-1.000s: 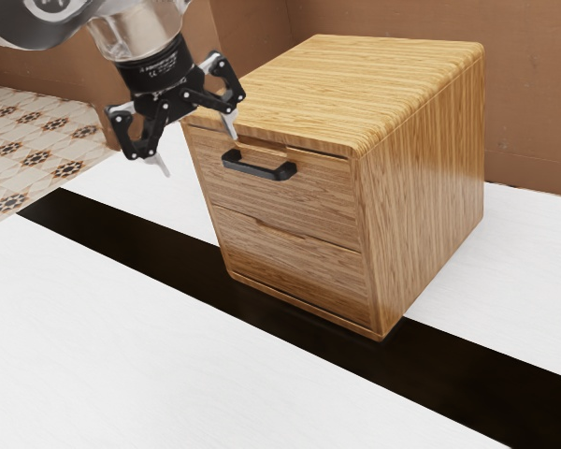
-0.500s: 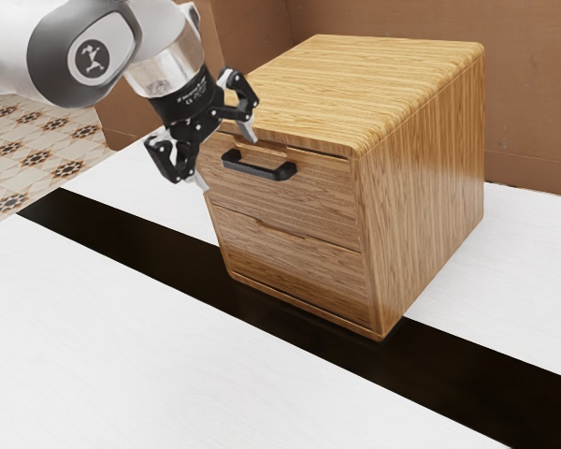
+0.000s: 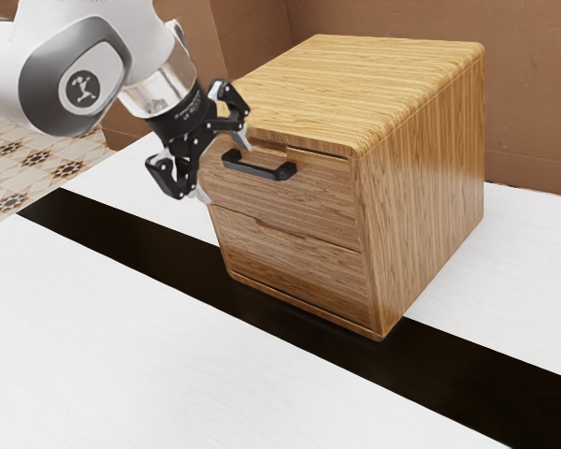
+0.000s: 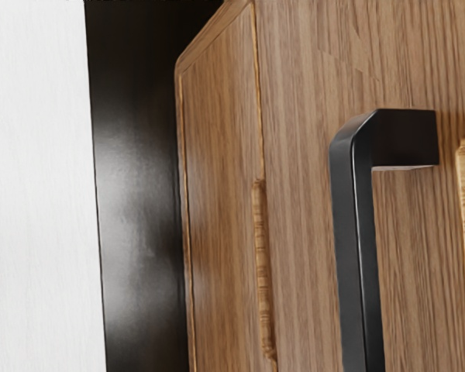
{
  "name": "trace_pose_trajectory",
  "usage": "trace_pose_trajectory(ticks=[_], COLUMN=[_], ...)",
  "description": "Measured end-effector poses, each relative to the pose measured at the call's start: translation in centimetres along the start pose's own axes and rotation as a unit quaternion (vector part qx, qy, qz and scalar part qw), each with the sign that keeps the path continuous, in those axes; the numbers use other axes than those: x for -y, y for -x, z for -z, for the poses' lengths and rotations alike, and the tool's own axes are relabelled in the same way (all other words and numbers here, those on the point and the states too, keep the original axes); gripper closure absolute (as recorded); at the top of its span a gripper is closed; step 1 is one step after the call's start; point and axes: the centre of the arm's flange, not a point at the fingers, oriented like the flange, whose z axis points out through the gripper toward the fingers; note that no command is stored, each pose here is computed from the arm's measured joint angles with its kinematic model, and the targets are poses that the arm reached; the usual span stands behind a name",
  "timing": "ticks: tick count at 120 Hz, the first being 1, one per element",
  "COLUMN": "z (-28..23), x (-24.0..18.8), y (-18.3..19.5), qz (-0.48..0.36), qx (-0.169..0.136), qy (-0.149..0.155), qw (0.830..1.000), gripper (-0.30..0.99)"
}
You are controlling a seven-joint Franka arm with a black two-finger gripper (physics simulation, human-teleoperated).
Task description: Pull the drawer handle with one arm to open the drawer
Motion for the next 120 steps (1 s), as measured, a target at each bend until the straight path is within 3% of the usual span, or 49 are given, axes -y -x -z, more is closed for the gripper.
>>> trace_pose_trajectory(ticks=[42,81,120], z=[-0.1,-1.3,-0.9], x=[0.5,-0.1,-0.5], y=[-2.3,-1.8,-2.5], qz=[0.038,0.044,0.055], qx=[-0.005,-0.005,-0.009], qy=[0.005,0.005,0.013], qw=[0.999,0.999,0.998], gripper=[0.07,0.19,0.23])
